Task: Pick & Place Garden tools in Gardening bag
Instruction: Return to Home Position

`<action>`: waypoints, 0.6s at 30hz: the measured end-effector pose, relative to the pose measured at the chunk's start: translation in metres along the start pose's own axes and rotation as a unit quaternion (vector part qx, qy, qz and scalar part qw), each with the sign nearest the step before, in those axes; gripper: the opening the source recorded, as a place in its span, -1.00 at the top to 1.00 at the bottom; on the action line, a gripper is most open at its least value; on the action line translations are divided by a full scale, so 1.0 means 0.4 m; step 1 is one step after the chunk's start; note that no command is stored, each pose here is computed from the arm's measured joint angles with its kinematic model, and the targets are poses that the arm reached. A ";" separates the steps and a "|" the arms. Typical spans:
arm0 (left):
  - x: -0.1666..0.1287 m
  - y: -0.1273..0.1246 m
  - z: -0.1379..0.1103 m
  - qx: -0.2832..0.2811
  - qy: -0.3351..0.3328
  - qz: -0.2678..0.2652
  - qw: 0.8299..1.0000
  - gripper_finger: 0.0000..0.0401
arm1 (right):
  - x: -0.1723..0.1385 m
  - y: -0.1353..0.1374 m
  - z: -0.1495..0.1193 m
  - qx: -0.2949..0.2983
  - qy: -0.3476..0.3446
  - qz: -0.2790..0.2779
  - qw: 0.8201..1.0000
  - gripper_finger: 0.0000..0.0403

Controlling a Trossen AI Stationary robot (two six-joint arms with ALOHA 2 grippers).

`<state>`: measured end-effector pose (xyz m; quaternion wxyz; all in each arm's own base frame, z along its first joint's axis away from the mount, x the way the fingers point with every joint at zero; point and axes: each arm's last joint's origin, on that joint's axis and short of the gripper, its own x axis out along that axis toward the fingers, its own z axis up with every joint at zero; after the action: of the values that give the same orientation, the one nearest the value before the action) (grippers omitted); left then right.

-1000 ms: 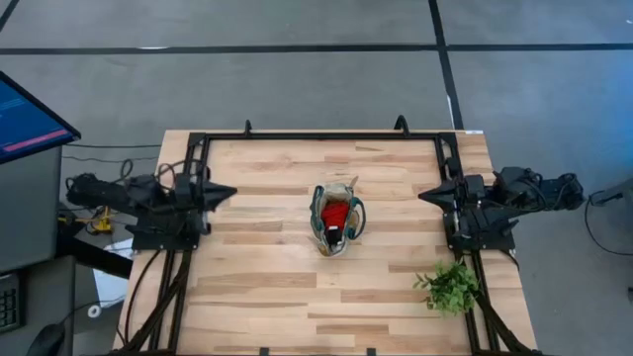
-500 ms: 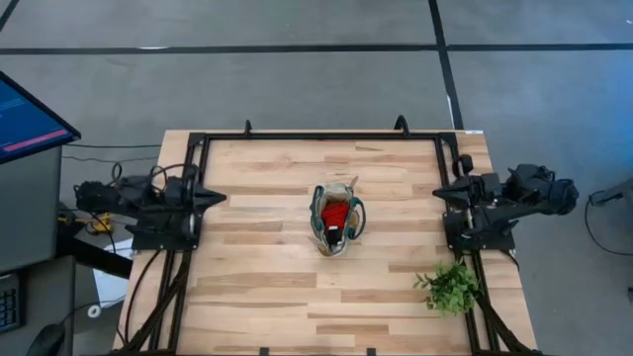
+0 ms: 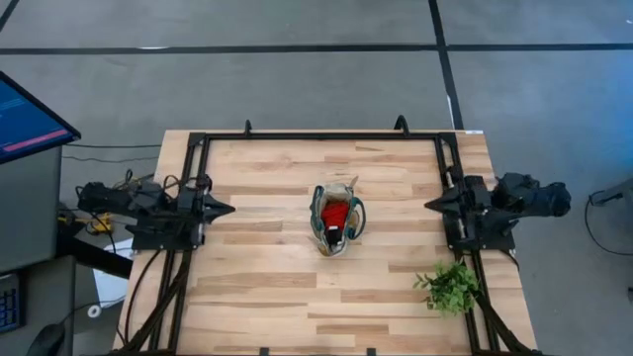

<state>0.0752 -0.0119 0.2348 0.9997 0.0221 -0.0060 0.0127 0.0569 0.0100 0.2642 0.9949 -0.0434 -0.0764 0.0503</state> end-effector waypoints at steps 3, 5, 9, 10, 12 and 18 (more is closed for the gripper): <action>0.011 -0.004 -0.021 -0.002 -0.003 0.000 1.000 1.00 | 0.023 0.008 -0.049 0.003 -0.007 -0.007 1.000 1.00; 0.019 -0.007 -0.036 -0.006 -0.014 0.001 1.000 1.00 | 0.037 0.014 -0.093 0.003 0.004 -0.013 1.000 1.00; 0.034 -0.014 -0.077 -0.007 -0.019 -0.001 1.000 1.00 | 0.053 0.023 -0.158 0.014 0.009 -0.013 1.000 1.00; 0.038 -0.016 -0.089 -0.007 -0.017 -0.004 1.000 1.00 | 0.056 0.025 -0.175 0.019 0.014 -0.013 1.000 1.00; 0.043 -0.020 -0.113 -0.016 -0.007 -0.010 1.000 1.00 | 0.059 0.028 -0.196 0.023 0.020 -0.012 0.999 1.00; 0.053 -0.025 -0.165 -0.026 0.014 -0.012 0.999 1.00 | 0.062 0.033 -0.232 0.026 0.036 -0.011 0.999 1.00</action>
<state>0.0972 -0.0186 0.1688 1.0000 -0.0040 0.0079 0.0004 0.0946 0.0184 0.1753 0.9982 -0.0183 -0.0401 0.0396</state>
